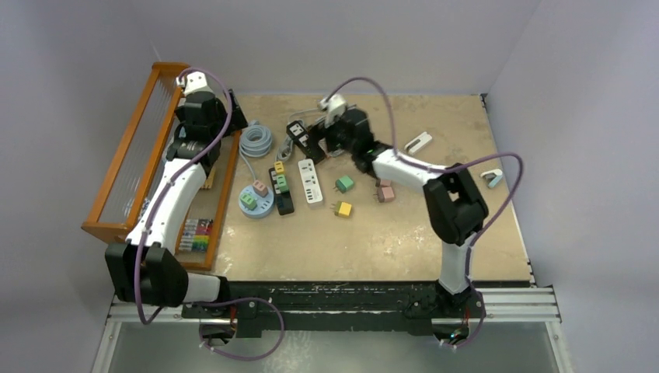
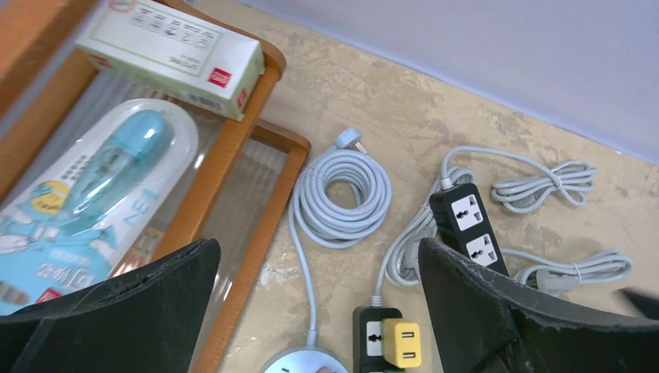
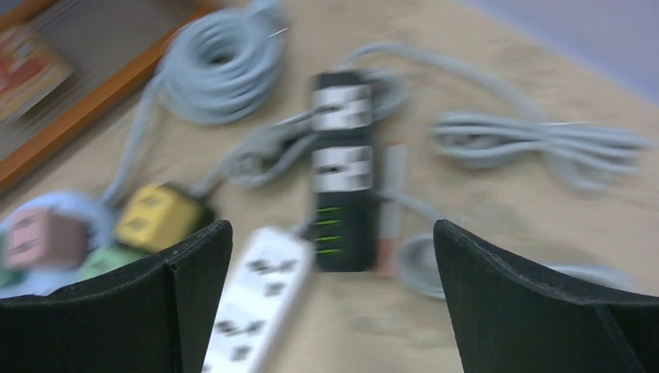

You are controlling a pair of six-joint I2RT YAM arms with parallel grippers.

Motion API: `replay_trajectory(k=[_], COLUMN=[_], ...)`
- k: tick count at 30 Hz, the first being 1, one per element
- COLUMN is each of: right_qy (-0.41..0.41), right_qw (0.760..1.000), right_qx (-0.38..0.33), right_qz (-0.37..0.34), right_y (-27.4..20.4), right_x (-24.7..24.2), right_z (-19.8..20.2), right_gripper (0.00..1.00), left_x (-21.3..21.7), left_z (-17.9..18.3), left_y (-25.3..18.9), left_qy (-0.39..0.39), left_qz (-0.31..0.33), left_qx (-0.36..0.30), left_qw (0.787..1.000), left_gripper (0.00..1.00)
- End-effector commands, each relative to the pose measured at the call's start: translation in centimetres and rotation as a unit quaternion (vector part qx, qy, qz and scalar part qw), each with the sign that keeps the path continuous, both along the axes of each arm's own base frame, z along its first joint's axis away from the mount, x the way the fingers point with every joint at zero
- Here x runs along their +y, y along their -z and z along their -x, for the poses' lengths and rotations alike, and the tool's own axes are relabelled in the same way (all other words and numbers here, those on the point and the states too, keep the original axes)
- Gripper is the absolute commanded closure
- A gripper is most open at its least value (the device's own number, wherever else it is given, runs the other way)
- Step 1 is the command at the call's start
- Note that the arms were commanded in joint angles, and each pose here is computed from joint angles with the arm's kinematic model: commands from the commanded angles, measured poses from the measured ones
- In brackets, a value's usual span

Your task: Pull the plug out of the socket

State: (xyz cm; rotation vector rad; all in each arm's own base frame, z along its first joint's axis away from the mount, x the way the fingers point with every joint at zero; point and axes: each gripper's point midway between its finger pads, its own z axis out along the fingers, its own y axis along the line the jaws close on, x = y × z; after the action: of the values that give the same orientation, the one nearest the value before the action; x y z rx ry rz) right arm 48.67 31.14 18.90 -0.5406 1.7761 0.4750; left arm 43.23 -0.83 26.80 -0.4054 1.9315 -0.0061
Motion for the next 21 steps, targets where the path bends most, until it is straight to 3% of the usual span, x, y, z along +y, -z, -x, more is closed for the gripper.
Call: replay_trajectory(k=[1,9,12,17,21], right_qy=[-0.092,-0.147,-0.126,-0.108,-0.105], right_qw=[0.995,0.986,0.985,0.987,0.985], right_qx=[0.004,0.08,0.114,0.119,0.135], right_qz=[-0.041,0.008,0.031,0.029,0.034], right_y=[-3.1,2.7,5.7,6.1,6.8], right_x=[9.1,14.6,14.7,14.5,14.7], right_z=[5.5,10.9,10.6,10.1,10.1], right_gripper=[0.0,0.08,0.13,0.24,0.34], left_x=[1.6,1.6,0.7,-1.0,-0.9], left_z=[1.3,3.8,4.4,6.2,7.8], left_y=[-2.3,2.0,3.6,6.9,8.2], left_qy=[-0.04,-0.051,-0.042,-0.022,-0.027], left_qz=[0.0,0.022,0.051,0.101,0.105], left_qx=[-0.05,0.011,0.024,0.052,0.063], left_qw=[0.998,0.998,0.998,0.993,0.992], left_gripper=[0.0,0.0,0.0,0.03,0.04])
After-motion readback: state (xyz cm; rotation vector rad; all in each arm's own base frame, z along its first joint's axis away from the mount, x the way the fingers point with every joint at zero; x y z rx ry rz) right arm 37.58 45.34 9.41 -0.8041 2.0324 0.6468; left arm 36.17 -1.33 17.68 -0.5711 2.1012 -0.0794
